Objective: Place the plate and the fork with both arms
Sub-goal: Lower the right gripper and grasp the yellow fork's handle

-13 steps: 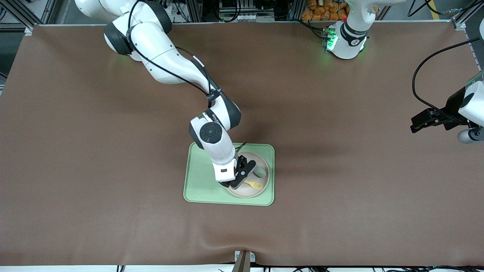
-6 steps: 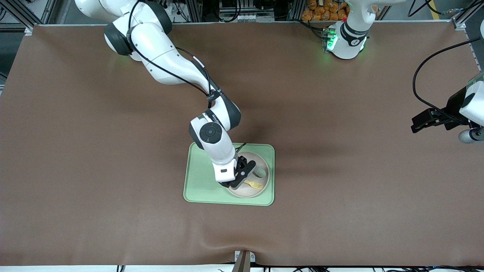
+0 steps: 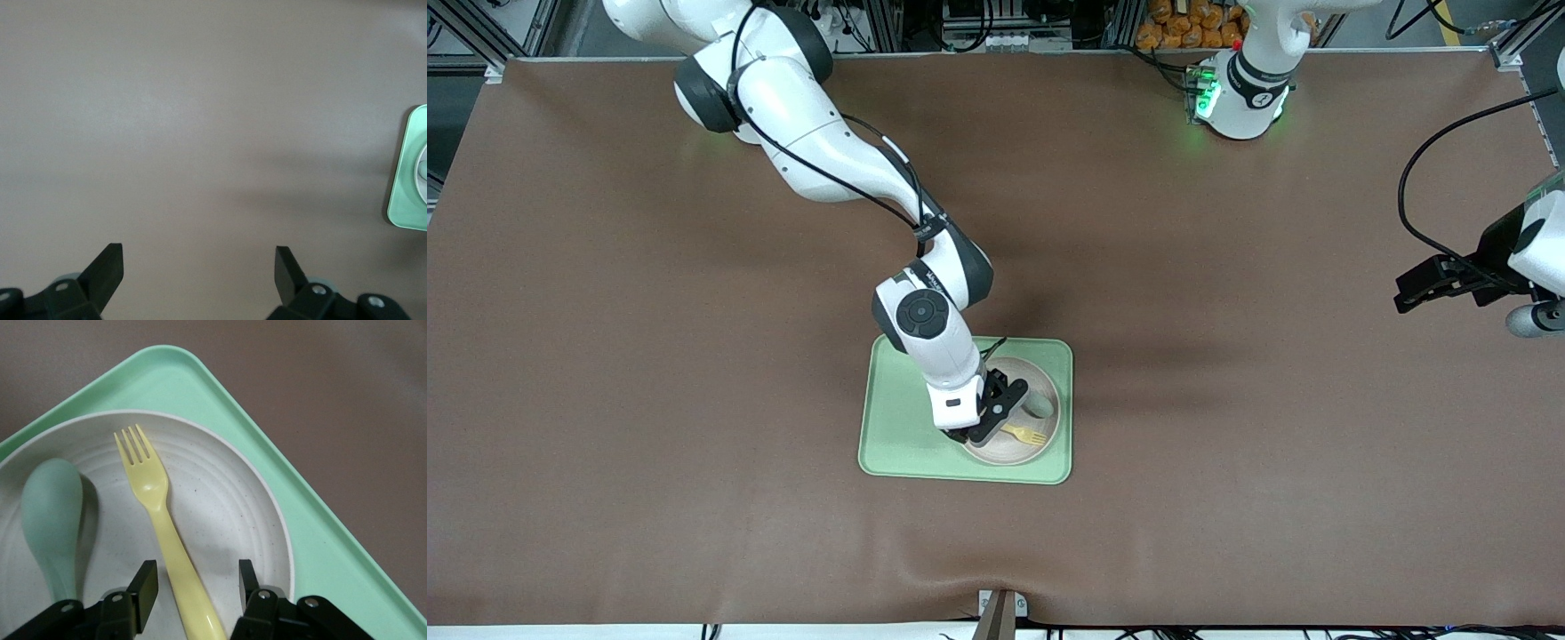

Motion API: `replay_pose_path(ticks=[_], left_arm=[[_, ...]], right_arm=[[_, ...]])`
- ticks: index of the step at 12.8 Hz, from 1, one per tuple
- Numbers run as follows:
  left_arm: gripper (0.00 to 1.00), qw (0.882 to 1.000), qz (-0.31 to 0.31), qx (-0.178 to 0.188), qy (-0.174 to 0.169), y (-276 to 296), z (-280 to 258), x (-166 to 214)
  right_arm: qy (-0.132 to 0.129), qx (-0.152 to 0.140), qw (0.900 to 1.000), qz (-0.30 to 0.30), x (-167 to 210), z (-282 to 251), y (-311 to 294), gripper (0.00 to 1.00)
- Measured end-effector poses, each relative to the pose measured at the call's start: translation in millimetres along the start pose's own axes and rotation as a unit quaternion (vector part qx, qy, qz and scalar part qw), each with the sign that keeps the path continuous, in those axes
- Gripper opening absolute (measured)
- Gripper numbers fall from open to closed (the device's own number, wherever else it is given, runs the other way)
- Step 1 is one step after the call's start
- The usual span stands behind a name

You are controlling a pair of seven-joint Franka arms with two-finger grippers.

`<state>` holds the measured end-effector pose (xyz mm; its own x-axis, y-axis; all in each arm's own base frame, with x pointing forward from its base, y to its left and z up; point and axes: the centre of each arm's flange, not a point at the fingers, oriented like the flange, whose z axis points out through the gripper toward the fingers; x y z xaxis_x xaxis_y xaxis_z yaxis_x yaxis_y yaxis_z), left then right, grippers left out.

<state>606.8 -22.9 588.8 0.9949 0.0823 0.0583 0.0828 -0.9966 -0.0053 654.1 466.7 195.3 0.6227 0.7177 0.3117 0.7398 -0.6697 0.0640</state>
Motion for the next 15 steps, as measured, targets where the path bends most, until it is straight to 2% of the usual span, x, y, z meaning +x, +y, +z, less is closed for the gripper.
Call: replay_pose_path(ticks=[7,8,9,10,12,15], left_arm=[[1.00,1.000,0.000,0.000,0.000,0.0,-0.1,0.0],[1.00,1.000,0.000,0.000,0.000,0.0,-0.2,0.0],[1.00,1.000,0.000,0.000,0.000,0.0,-0.2,0.0],[1.00,1.000,0.000,0.000,0.000,0.0,-0.2,0.0],[1.00,1.000,0.000,0.000,0.000,0.0,-0.2,0.0],[1.00,1.000,0.000,0.000,0.000,0.0,-0.2,0.0]], right_arm=[[0.002,-0.001,1.000,0.000,-2.6,8.3,-0.6,0.53],[0.003,-0.001,1.000,0.000,-2.1,7.6,-0.5,0.48],[0.003,-0.001,1.000,0.000,-2.1,7.6,-0.4,0.47],[0.003,-0.001,1.000,0.000,-1.9,7.4,-0.5,0.37],[0.003,-0.001,1.000,0.000,-1.6,7.2,-0.5,0.11],[0.004,-0.001,1.000,0.000,-0.6,6.1,-0.4,0.09]])
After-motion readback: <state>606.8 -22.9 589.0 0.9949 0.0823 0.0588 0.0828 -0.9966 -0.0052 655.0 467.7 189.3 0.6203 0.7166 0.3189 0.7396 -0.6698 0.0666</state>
